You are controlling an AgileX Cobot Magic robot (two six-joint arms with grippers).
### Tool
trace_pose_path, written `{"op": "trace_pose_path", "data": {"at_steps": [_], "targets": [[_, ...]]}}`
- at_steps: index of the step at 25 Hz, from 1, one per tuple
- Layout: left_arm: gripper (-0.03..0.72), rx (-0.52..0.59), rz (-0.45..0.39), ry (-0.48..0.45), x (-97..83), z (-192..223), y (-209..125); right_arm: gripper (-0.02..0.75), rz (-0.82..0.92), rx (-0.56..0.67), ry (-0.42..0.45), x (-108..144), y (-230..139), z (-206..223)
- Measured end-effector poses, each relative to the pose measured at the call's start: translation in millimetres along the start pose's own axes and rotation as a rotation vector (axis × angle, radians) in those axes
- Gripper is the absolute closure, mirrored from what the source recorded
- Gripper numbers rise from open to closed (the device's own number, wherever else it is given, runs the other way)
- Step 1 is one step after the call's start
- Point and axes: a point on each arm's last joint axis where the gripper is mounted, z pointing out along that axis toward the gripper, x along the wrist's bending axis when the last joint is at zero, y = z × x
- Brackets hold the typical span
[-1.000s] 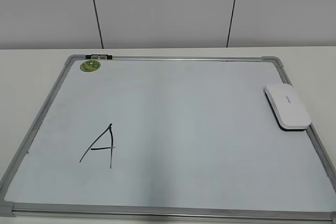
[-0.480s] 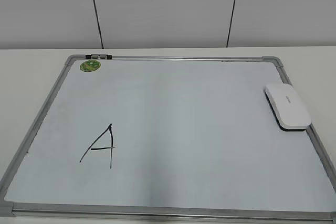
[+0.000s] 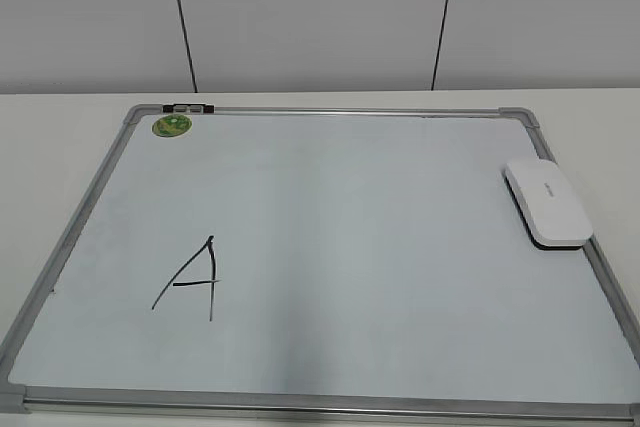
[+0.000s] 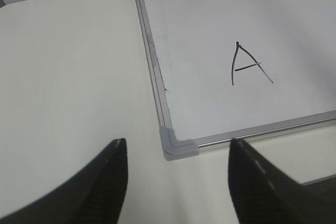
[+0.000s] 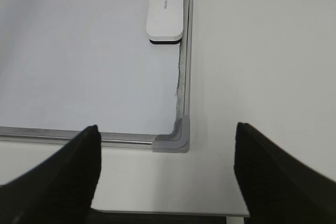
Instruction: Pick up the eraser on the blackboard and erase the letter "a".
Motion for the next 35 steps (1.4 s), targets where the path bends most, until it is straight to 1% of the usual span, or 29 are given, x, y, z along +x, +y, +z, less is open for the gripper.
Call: {"op": "trace_pose_path", "data": {"at_steps": [3,6,10,15,35], "targets": [[0.246,0.003,0.0,0.018,1.6,0.0,-0.3,0.152,0.0,0.0,0.0,0.0,0.0,0.0],[0.246,0.008,-0.062,0.052,4.7,-0.2,-0.8,0.152,0.0,0.0,0.0,0.0,0.0,0.0],[0.246,0.011,-0.107,0.094,8.5,-0.5,-1.4,0.151,0.0,0.0,0.0,0.0,0.0,0.0],[0.246,0.015,-0.11,0.129,11.6,-0.5,-2.1,0.151,0.0,0.0,0.0,0.0,0.0,0.0],[0.246,0.019,-0.115,0.129,11.7,0.5,-2.9,0.152,0.0,0.0,0.0,0.0,0.0,0.0]]}}
